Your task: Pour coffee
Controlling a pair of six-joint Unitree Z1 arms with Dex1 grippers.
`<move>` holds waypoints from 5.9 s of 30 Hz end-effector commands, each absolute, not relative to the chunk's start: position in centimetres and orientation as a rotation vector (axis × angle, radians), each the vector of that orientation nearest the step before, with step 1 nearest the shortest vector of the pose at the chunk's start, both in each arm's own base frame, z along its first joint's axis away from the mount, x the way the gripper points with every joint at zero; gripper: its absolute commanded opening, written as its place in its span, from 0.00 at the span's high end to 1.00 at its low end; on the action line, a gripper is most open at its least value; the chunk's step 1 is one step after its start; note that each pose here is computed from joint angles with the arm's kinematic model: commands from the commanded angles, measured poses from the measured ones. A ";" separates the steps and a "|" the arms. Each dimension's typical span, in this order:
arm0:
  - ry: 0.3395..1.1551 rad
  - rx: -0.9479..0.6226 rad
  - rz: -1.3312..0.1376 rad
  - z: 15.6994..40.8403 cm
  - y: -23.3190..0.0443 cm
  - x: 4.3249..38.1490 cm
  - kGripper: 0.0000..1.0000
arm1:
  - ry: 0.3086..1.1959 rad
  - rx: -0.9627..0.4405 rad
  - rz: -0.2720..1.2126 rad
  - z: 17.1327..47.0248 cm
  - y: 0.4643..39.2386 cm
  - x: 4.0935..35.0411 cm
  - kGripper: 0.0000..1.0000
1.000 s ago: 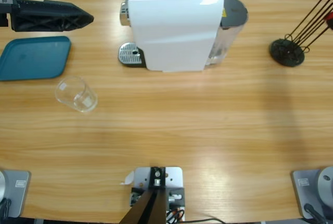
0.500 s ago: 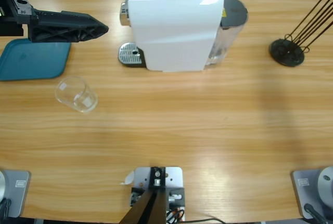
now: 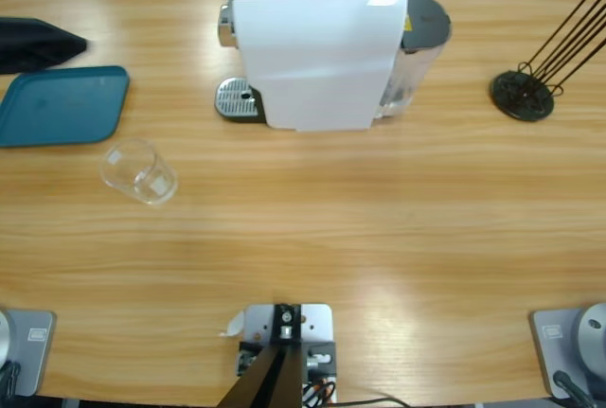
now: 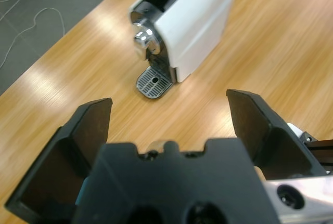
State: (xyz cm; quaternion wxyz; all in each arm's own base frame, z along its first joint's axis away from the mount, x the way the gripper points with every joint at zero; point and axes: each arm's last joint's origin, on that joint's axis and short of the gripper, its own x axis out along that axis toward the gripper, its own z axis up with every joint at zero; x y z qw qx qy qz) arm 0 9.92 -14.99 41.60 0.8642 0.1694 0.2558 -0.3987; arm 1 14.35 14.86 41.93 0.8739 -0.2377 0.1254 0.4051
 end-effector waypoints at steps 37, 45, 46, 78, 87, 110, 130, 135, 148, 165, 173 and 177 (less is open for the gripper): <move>0.541 0.253 -0.660 38.6 -7.5 7.3 0.03 | 0.293 -0.724 0.956 36.0 28.3 26.5 1.00; 0.552 0.258 -0.660 38.2 -7.6 7.4 0.03 | 0.322 -0.743 0.971 34.6 29.3 27.0 1.00; 0.553 0.259 -0.661 38.2 -7.6 7.4 0.03 | 0.322 -0.743 0.971 34.6 29.3 27.0 1.00; 0.544 0.250 -0.664 37.9 -7.9 7.5 0.03 | 0.382 -0.807 0.937 32.8 29.8 27.9 1.00; 0.551 0.254 -0.663 37.4 -7.7 7.4 0.03 | 0.402 -0.818 0.931 32.5 30.0 28.1 1.00; 0.543 0.247 -0.668 36.9 -7.1 6.9 0.04 | 0.273 -0.762 0.923 37.4 31.1 25.1 0.81; 0.511 0.255 -0.702 36.9 -5.6 5.5 0.01 | 0.574 0.053 0.421 36.9 19.7 15.0 1.00; 0.526 0.264 -0.705 36.1 -5.2 5.2 0.00 | 0.464 0.126 0.273 38.7 19.2 17.8 1.00; 0.538 0.263 -0.723 36.2 -5.4 5.2 0.00 | 0.429 0.370 0.234 40.1 26.3 24.9 1.00; 0.527 0.256 -0.724 36.5 -5.3 5.1 0.00 | 0.583 0.475 0.388 36.2 31.3 24.7 1.00; 0.513 0.243 -0.729 37.1 -5.2 5.0 0.00 | 0.630 0.473 0.463 33.5 33.7 25.9 1.00; 0.496 0.236 -0.730 37.7 -5.1 4.9 0.00 | 0.645 0.460 0.468 32.6 34.3 26.0 1.00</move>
